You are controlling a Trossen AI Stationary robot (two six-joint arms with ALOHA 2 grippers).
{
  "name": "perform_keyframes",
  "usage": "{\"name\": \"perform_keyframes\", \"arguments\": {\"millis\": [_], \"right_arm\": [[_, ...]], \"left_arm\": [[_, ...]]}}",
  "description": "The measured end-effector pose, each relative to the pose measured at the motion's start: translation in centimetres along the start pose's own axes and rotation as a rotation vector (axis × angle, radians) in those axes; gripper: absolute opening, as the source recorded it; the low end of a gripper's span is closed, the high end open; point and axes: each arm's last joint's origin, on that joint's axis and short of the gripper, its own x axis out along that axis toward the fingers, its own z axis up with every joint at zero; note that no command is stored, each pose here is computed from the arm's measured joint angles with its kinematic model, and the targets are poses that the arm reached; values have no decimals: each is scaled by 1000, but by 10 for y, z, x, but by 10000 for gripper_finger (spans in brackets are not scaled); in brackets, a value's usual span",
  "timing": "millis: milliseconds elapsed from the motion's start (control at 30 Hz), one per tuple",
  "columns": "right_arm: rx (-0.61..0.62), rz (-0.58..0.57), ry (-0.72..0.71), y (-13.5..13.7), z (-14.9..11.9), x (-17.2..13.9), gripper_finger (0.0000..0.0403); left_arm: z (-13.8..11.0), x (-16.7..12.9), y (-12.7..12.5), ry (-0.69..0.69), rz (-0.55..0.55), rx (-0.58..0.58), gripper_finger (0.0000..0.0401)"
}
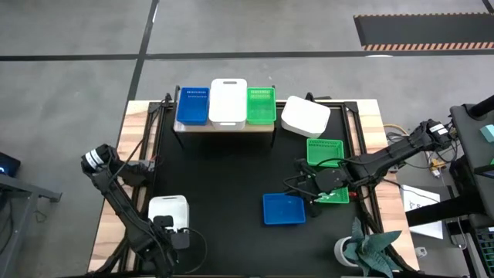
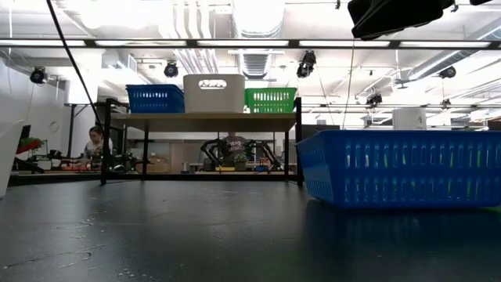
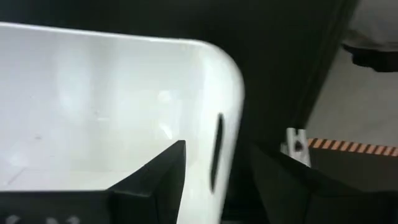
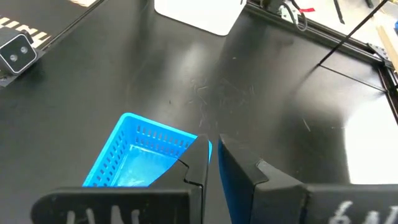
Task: Stack baskets on shelf by color
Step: Stack the bottom white bin on top of the white bin on the shelf
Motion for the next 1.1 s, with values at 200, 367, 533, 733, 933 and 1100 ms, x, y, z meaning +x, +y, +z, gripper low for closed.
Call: {"name": "perform_keyframes", "arguments": {"millis": [200,367,533,733,933,1100], "right_arm": [[3,-1,0,0,0,0,27],[7,-1,0,0,0,0,27],[7,-1,1,0,0,0,27],[7,-1,1,0,0,0,27],[7,-1,1,0,0,0,27],[7,-1,1,0,0,0,27]], "left_arm": [[1,16,2,-19,-41,6,146],[1,25,5,-21,-44,7,126],[0,25,6,-22,-46,10,95],[1,25,6,-23,-47,9,50],[0,25,6,-19,-48,35,5],[0,25,6,-19,-49,35,1]]}}
